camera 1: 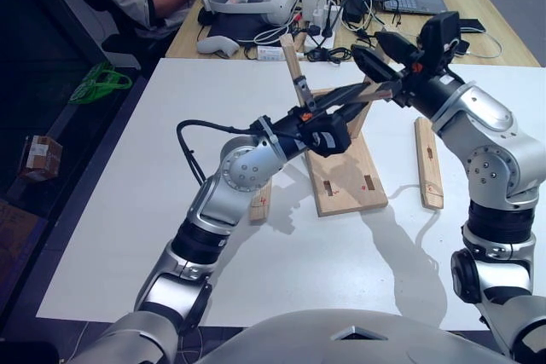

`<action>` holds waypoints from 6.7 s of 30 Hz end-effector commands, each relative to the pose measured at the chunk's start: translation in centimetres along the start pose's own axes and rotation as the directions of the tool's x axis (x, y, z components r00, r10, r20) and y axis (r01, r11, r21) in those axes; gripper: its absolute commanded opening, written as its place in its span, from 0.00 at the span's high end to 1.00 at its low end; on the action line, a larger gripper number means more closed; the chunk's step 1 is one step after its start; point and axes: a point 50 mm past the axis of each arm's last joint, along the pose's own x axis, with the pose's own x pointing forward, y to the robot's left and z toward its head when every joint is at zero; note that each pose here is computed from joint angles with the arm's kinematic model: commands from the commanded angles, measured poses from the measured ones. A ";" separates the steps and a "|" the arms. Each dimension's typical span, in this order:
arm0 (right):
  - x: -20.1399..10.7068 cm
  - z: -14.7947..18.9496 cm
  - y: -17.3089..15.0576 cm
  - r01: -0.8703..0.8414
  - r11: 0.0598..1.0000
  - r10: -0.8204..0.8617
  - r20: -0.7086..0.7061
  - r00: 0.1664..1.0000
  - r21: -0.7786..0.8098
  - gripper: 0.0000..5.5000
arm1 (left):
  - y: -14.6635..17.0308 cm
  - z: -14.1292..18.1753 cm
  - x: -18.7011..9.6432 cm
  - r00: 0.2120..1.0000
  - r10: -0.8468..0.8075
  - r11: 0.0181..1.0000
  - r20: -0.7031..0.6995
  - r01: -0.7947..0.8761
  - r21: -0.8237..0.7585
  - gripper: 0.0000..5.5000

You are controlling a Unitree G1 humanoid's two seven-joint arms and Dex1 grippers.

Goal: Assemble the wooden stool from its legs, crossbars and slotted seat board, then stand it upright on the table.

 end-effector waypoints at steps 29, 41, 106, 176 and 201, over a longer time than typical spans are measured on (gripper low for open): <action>2.2 -2.0 5.3 -0.124 0.949 0.116 0.045 0.992 0.290 0.51 | 0.0 0.8 4.3 0.999 0.034 0.999 0.029 -0.033 -0.018 0.93; 2.4 0.0 1.5 0.090 0.980 -0.113 0.123 0.986 0.179 0.51 | 5.9 1.3 -0.1 0.989 0.107 0.926 -0.105 -0.138 -0.352 0.93; -3.0 -11.3 4.9 0.282 0.959 -0.275 -0.160 0.948 0.021 0.51 | 3.2 -7.2 -11.9 0.441 -0.236 0.093 -0.866 -0.877 -0.472 0.93; -2.1 -11.2 4.8 0.234 0.972 -0.227 -0.171 0.959 0.021 0.51 | 1.2 -12.1 -12.2 0.336 -0.582 0.292 -0.741 -0.763 -0.576 0.93; -2.5 -11.3 4.6 0.236 0.972 -0.231 -0.188 0.955 0.003 0.51 | 3.0 -10.0 -10.0 0.349 -0.690 0.506 -0.634 -0.393 -0.768 0.93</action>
